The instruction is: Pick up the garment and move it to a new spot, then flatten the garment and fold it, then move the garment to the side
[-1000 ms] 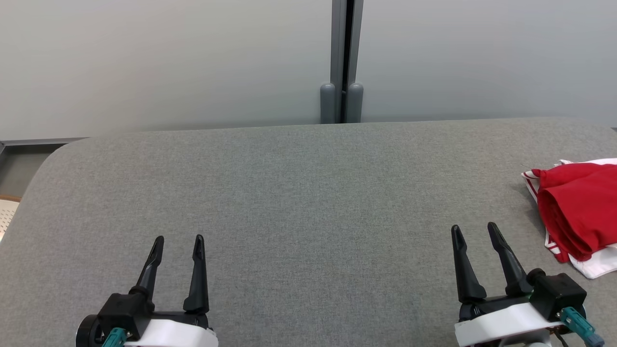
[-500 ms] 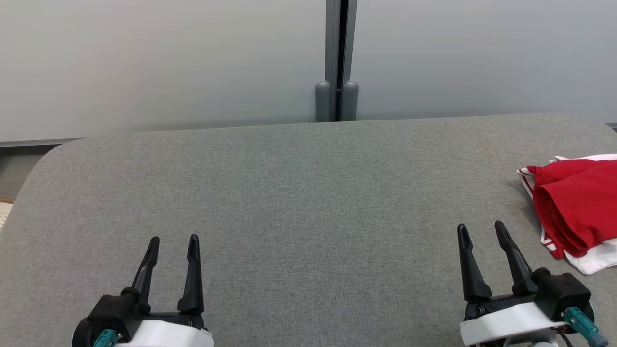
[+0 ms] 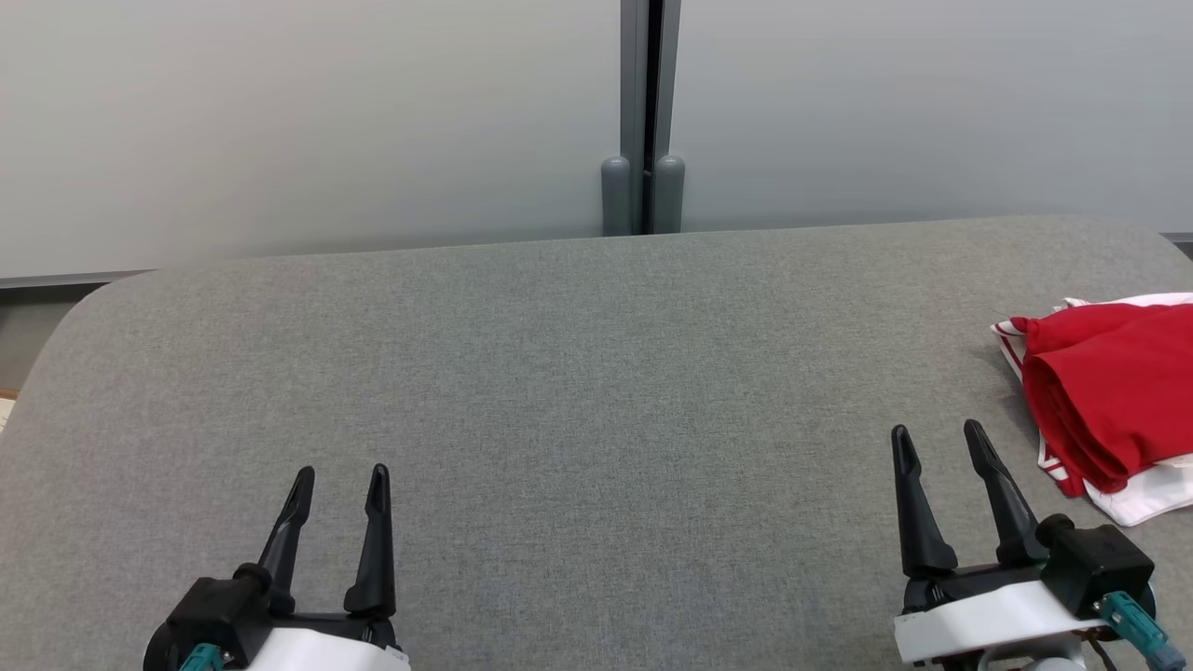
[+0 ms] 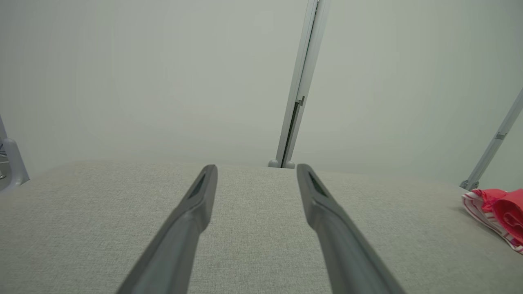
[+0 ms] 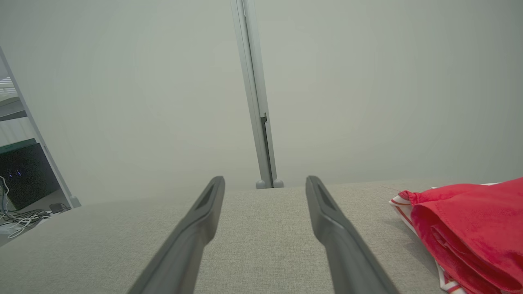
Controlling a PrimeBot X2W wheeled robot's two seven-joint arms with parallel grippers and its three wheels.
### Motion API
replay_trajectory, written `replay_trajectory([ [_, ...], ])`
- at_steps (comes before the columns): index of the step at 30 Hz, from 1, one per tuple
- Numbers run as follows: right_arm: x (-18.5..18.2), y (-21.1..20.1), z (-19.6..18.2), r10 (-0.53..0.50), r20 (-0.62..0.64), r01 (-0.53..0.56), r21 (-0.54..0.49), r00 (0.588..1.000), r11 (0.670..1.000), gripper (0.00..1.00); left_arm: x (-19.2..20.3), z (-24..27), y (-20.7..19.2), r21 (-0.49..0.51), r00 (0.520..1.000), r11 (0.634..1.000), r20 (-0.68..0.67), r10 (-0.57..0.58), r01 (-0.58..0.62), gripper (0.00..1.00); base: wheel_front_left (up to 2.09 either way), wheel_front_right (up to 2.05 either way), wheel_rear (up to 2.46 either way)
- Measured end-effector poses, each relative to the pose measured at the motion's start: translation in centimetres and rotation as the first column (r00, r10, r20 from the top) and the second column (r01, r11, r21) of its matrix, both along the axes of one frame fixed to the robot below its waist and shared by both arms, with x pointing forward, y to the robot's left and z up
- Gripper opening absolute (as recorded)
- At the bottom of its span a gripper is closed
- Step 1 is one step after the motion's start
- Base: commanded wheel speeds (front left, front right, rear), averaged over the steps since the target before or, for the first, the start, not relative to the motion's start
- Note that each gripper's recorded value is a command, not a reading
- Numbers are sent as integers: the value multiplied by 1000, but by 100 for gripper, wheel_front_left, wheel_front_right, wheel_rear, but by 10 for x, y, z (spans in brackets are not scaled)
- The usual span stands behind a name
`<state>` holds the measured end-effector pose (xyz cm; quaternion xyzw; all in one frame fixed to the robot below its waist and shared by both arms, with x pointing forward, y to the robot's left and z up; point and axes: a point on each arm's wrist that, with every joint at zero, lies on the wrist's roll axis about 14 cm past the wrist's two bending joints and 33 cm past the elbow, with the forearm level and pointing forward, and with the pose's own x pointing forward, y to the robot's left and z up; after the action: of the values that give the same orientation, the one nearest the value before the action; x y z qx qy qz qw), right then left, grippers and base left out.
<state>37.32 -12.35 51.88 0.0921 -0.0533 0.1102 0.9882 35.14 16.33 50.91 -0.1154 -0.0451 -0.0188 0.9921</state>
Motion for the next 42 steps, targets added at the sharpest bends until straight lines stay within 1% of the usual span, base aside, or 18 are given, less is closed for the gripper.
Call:
replay_trajectory([
  [15, 0, 1, 5, 3, 13, -3, 9, 1000, 1000, 100, -1, 8, 4, -39, 1000, 999, 24, 7, -7, 100, 0, 0, 0],
  [16, 0, 1, 5, 3, 13, -3, 9, 1000, 1000, 0, -1, 7, 4, -50, 1000, 999, 23, 4, -3, 0, 0, 0, 0],
  [22, -11, -1, -22, -3, -74, 4, 14, 997, 1000, 0, -12, -21, 2, -64, 998, 998, -68, 4, -8, 0, 0, 0, 0],
  [31, -10, -11, -27, -29, -132, 51, 171, 991, 984, 0, -9, -28, 9, -213, 993, 976, -117, 20, -45, 0, 0, 0, 0],
  [42, -5, -24, -27, -46, -180, 106, 338, 982, 935, 0, -4, -30, 17, -370, 989, 926, -146, 25, -78, 0, 0, 0, 0],
])
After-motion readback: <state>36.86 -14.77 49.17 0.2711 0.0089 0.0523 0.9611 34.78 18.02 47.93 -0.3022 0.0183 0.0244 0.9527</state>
